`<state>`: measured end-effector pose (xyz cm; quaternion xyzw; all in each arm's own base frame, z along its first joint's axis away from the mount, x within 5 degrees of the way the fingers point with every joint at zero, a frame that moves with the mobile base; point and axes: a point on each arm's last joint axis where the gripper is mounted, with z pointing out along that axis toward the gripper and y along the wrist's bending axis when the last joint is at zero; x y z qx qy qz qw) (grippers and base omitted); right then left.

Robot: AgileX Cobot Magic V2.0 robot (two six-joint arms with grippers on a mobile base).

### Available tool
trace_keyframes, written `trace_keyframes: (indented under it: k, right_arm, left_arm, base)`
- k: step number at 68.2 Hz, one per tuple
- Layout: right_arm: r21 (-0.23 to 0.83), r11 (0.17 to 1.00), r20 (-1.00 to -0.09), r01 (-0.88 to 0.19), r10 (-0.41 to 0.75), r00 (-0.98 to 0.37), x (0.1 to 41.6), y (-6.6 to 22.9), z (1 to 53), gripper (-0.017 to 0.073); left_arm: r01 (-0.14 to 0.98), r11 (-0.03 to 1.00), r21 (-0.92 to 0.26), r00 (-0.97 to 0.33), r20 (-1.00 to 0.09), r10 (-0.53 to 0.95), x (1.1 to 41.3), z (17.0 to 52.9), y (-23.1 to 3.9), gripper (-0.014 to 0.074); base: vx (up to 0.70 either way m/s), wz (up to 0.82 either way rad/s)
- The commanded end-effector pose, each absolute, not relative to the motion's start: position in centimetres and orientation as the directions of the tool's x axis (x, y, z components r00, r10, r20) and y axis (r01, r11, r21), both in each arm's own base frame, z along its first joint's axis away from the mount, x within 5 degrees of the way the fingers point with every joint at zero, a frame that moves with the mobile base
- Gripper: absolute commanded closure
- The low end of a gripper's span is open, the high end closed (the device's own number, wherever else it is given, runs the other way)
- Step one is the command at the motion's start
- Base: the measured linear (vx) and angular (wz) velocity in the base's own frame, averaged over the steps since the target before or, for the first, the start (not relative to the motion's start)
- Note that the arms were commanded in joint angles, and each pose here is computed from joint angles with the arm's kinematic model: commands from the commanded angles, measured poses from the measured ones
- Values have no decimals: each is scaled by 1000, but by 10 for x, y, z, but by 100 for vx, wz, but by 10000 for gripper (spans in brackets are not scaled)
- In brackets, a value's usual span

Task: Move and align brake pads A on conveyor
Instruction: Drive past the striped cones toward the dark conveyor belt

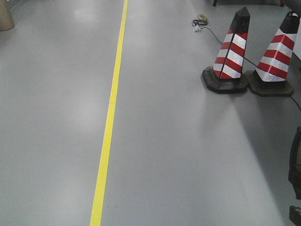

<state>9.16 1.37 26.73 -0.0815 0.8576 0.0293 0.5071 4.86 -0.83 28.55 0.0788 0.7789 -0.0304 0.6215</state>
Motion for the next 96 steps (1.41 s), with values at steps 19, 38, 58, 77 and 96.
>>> trace_keyframes:
  k: [19, 38, 58, 77, 96]
  right_arm:
    - [-44, 986, -919, -162, -104, -380, 95, 14, 283, 556]
    - [-44, 986, -919, -162, -104, -380, 95, 14, 283, 556]
    - [-44, 986, -919, -162, -104, -380, 95, 14, 283, 556]
    - [-44, 986, -919, -162, -104, -380, 95, 14, 283, 556]
    - [-44, 986, -919, -162, -104, -380, 95, 14, 283, 556]
  left_arm:
    - [160, 987, 34, -103, -993, 51, 50, 303, -9, 447]
    - [160, 987, 34, -103, -993, 51, 50, 303, -9, 447]
    - [160, 987, 34, -103, -993, 51, 50, 303, -9, 447]
    - [160, 987, 34, -103, -993, 51, 50, 303, -9, 447]
    - [160, 987, 34, -103, -993, 51, 50, 303, -9, 447]
  base:
    - [61, -2]
    - [60, -1]
    - [57, 1]
    - [55, -1]
    - [52, -1]
